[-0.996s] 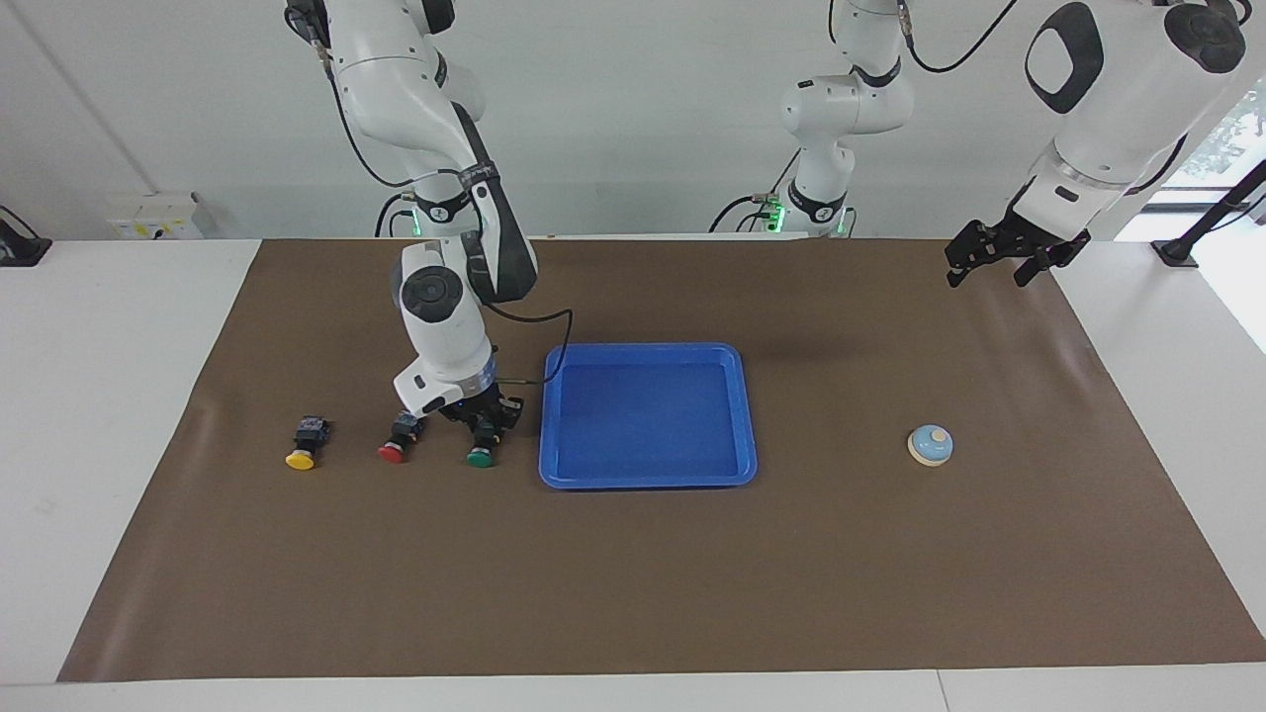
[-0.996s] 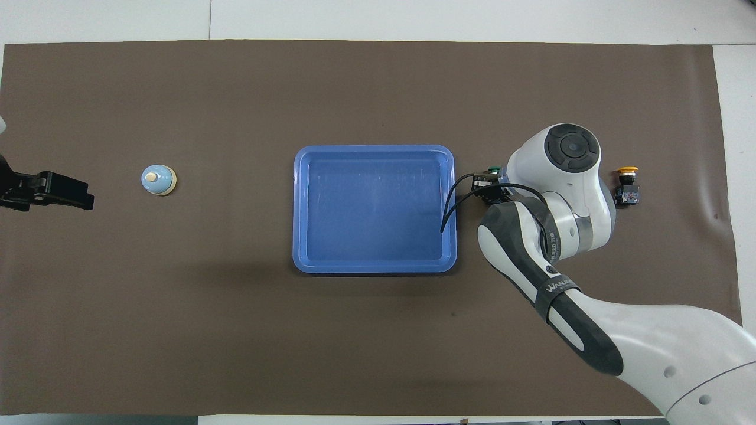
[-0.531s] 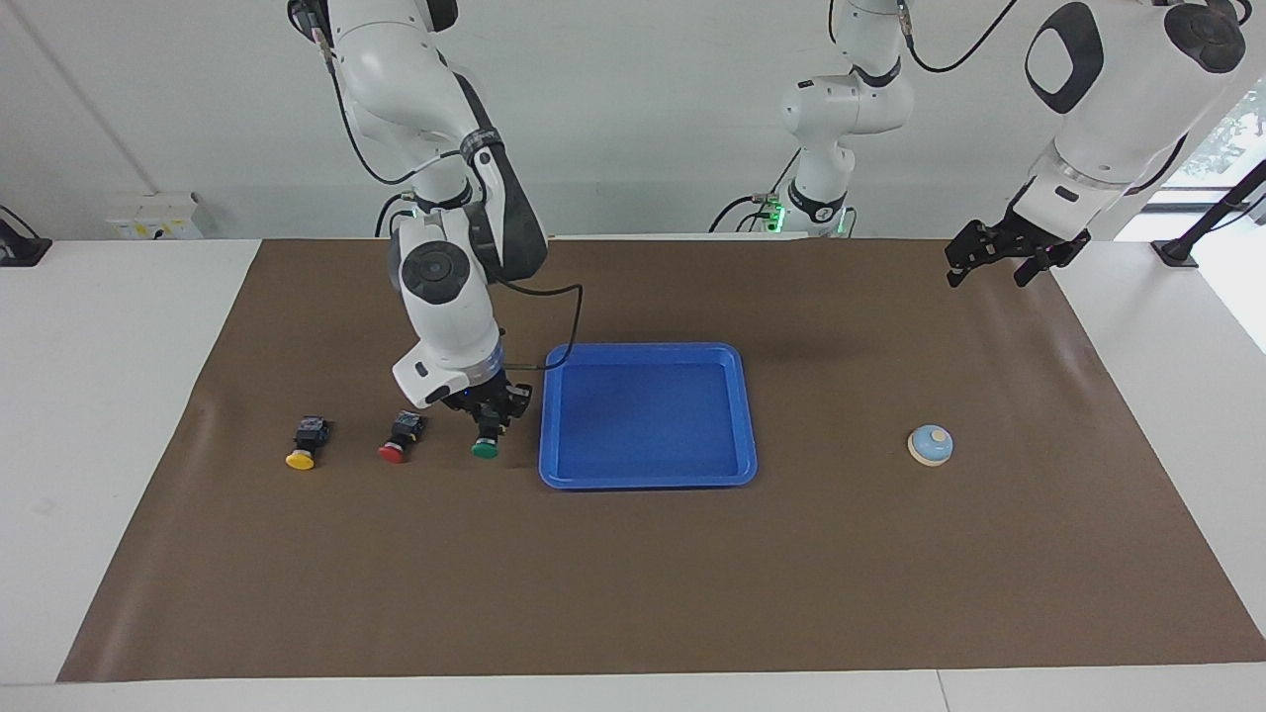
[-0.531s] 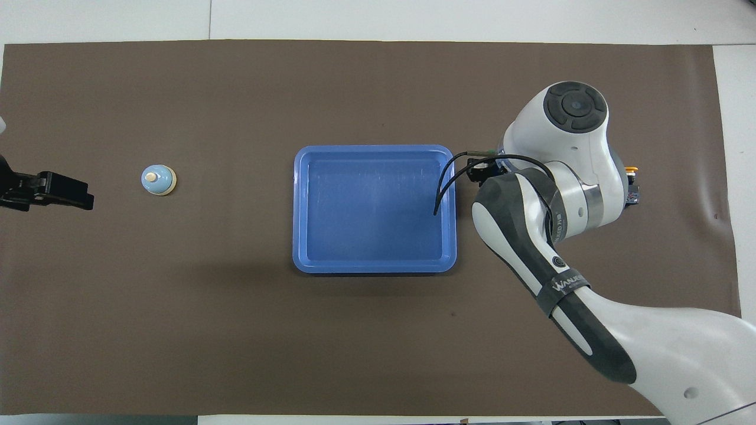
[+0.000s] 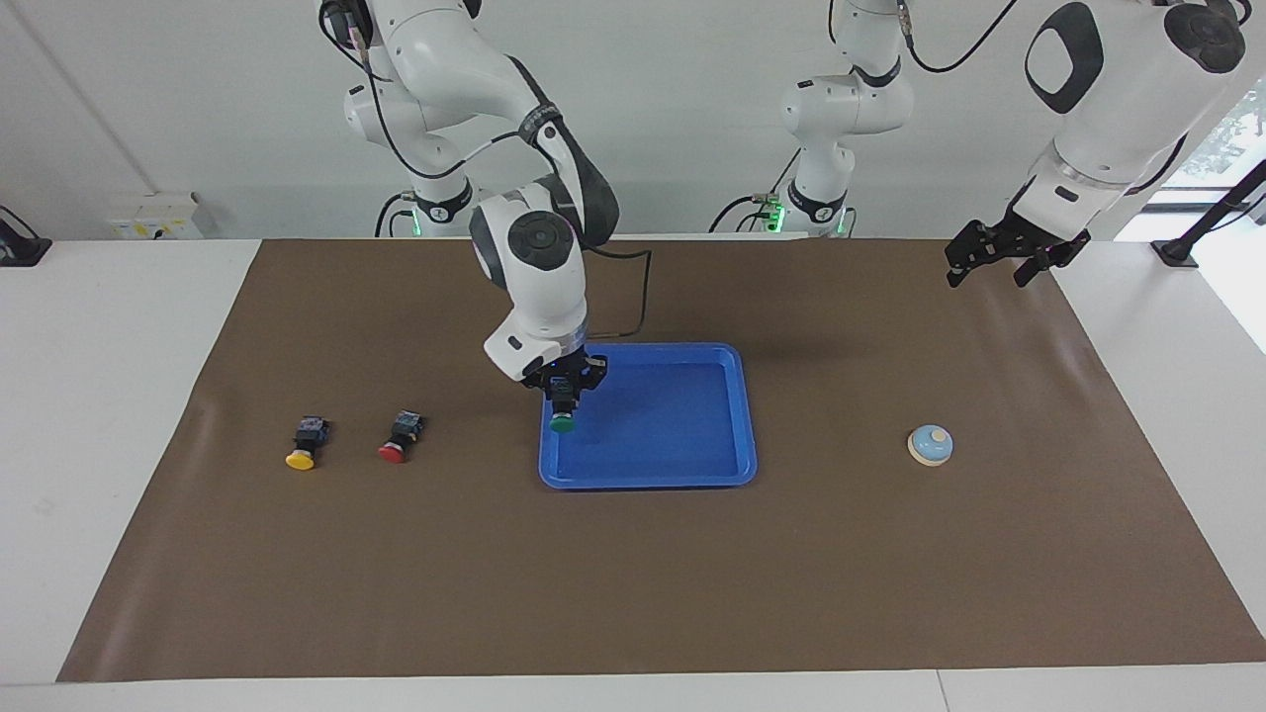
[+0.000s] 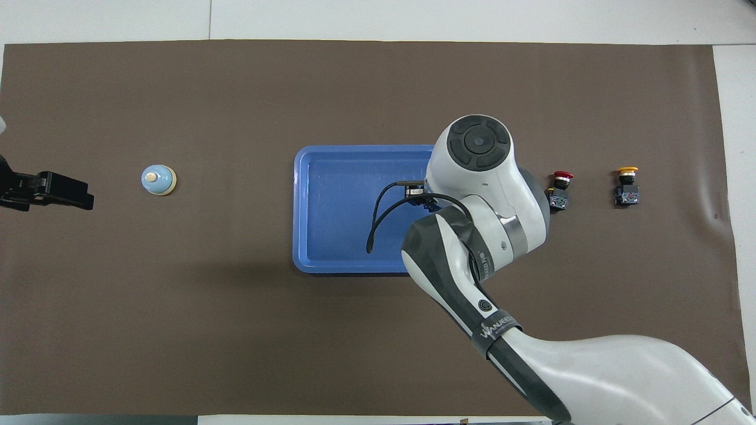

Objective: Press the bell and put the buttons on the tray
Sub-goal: 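Carry the green button into the blue tray with the right gripper, then release the green button and reach the right gripper to the red button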

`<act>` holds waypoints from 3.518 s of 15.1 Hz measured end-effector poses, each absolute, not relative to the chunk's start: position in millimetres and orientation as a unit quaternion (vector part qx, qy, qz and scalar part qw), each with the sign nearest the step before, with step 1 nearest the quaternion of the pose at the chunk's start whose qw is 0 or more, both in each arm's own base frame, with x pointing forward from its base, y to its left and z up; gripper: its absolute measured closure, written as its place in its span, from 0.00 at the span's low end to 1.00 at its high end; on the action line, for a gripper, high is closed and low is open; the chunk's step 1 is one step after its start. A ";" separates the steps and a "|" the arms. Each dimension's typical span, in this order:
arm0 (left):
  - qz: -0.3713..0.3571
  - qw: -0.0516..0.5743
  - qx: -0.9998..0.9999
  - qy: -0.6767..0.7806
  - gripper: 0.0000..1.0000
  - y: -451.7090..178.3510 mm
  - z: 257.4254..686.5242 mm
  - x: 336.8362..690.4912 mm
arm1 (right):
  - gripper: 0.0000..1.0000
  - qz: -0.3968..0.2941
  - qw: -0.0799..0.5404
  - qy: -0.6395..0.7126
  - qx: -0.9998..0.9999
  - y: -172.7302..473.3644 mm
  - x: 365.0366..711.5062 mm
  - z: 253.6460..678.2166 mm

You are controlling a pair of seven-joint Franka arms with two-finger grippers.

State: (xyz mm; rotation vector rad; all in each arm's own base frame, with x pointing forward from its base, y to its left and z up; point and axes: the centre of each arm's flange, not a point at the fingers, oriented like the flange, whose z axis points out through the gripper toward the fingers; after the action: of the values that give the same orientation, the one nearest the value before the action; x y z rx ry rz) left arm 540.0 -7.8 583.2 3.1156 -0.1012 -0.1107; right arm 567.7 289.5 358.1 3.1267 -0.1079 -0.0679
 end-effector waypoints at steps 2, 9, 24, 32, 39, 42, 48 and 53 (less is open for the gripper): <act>-0.036 0.011 0.999 -0.032 0.00 -7.8 583.2 540.0 | 0.59 -0.018 0.004 -0.034 0.999 298.4 559.2 342.7; -0.035 0.011 0.999 -0.032 0.00 -7.8 583.2 540.0 | 0.59 -0.022 0.006 -0.033 0.999 293.3 544.2 309.3; -0.035 0.011 0.999 -0.032 0.00 -7.8 583.2 540.0 | 0.00 -0.027 0.015 -0.109 0.994 248.1 564.6 386.7; -0.035 0.011 0.999 -0.032 0.00 -7.8 583.2 540.0 | 0.00 -0.032 0.024 -0.078 0.996 78.1 604.1 402.8; -0.035 0.011 0.999 -0.032 0.00 -7.8 583.2 540.0 | 0.00 -0.004 0.016 -0.090 0.996 32.6 604.3 331.8; -0.035 0.011 0.999 -0.032 0.00 -7.8 583.2 540.0 | 0.00 0.005 0.013 -0.091 0.996 29.3 600.5 307.0; -0.035 0.011 0.999 -0.032 0.00 -7.7 583.2 540.0 | 0.26 0.016 0.010 -0.092 0.996 27.0 591.4 285.2; -0.035 0.011 0.999 -0.032 0.00 -7.8 583.2 540.0 | 0.60 0.017 0.010 -0.076 0.997 28.2 591.5 286.8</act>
State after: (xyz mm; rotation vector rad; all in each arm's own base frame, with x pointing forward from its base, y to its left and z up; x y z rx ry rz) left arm 540.0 -7.8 583.2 3.1156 -0.1012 -0.1107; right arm 591.5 28.2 286.8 3.1125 -0.2385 0.0533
